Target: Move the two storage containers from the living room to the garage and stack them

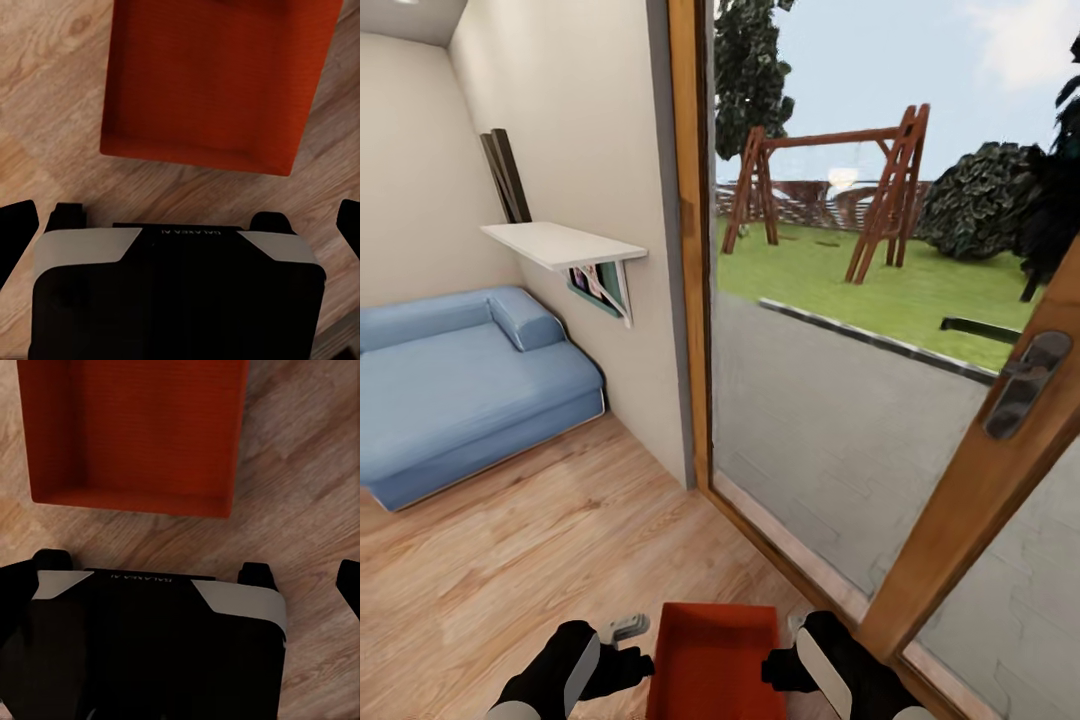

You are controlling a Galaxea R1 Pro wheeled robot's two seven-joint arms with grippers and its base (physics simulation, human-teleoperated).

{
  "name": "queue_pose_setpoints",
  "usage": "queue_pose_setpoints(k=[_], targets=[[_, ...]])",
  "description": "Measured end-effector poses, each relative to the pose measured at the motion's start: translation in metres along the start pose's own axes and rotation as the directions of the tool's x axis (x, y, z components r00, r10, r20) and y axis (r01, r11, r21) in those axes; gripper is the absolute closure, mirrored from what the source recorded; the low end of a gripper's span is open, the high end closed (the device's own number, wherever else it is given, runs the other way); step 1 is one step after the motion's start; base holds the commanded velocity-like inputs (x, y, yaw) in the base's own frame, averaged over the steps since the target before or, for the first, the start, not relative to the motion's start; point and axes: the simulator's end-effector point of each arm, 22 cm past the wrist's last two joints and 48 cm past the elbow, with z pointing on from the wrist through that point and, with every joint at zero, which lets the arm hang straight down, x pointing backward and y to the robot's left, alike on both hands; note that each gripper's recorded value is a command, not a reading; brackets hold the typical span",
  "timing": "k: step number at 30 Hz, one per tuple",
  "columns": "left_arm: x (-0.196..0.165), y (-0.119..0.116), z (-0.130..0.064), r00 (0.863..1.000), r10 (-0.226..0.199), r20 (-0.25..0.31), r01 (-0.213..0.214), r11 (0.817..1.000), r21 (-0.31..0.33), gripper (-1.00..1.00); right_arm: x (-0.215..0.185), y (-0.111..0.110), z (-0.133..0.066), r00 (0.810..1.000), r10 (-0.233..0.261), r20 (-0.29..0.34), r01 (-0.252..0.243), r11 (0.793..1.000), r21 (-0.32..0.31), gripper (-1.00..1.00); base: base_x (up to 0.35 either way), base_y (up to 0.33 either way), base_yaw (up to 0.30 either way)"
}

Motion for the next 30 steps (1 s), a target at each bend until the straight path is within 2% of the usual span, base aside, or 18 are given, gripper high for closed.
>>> queue_pose_setpoints(k=[17,23,30], targets=[[0.008,0.003,0.008,1.000,-0.002,-0.023,0.002,1.000,-0.005,-1.00,0.007,-0.001,0.008,1.000,0.002,-0.022,-0.002,1.000,0.000,-1.00,0.000,0.000,0.093],[0.007,0.004,0.011,1.000,-0.003,-0.023,0.003,1.000,-0.005,-1.00,0.005,-0.002,0.011,1.000,0.001,-0.021,-0.001,1.000,0.000,-1.00,0.000,0.000,-0.007],[0.008,0.006,0.020,1.000,-0.003,-0.029,0.003,1.000,-0.007,-1.00,0.006,-0.002,0.020,1.000,0.002,-0.026,-0.002,1.000,0.000,-1.00,0.000,0.000,-0.166]])
